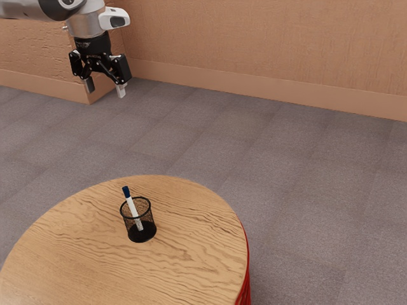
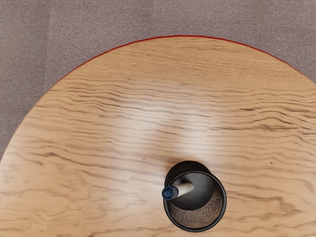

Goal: Take the marker out of the pen holder and place it to the left of the pen holder.

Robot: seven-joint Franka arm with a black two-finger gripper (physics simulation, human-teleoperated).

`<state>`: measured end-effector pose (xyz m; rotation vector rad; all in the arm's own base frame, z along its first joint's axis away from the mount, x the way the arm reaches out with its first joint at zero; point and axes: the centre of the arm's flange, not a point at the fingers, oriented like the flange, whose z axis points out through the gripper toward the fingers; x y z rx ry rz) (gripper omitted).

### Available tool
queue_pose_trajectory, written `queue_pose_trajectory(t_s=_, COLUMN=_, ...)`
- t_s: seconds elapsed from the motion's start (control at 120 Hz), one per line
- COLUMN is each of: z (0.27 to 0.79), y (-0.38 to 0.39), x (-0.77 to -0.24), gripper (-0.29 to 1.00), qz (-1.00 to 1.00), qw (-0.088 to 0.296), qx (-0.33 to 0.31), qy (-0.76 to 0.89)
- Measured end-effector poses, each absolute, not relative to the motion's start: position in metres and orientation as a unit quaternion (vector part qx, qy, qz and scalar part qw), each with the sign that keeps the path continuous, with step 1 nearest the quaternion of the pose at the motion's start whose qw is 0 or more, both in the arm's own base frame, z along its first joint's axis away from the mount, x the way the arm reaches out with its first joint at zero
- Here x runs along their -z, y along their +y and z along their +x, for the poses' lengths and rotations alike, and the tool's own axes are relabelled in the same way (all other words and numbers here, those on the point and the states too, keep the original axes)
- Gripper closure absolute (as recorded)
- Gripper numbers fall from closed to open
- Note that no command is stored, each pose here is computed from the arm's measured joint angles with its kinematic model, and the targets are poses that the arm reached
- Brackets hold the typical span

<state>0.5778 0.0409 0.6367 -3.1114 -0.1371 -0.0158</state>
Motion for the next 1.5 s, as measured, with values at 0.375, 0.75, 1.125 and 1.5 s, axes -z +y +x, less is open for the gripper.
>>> queue_pose_trajectory(t_s=0.375, z=0.577, y=0.042, x=-0.638, gripper=0.0, qz=-0.999, qw=0.012, qx=0.007, qy=-0.045)
queue_pose_trajectory(t_s=0.75, z=0.645, y=0.165, x=-0.364, gripper=0.0, qz=-0.97, qw=0.009, qx=-0.204, qy=-0.131)
queue_pose_trajectory(t_s=1.125, z=0.558, y=0.108, x=-0.386, gripper=0.0, qz=-0.954, qw=-0.131, qx=-0.19, qy=-0.193)
queue_pose_trajectory(t_s=1.5, z=0.571, y=0.101, x=-0.326, gripper=0.0, qz=-0.949, qw=-0.157, qx=-0.099, qy=-0.254)
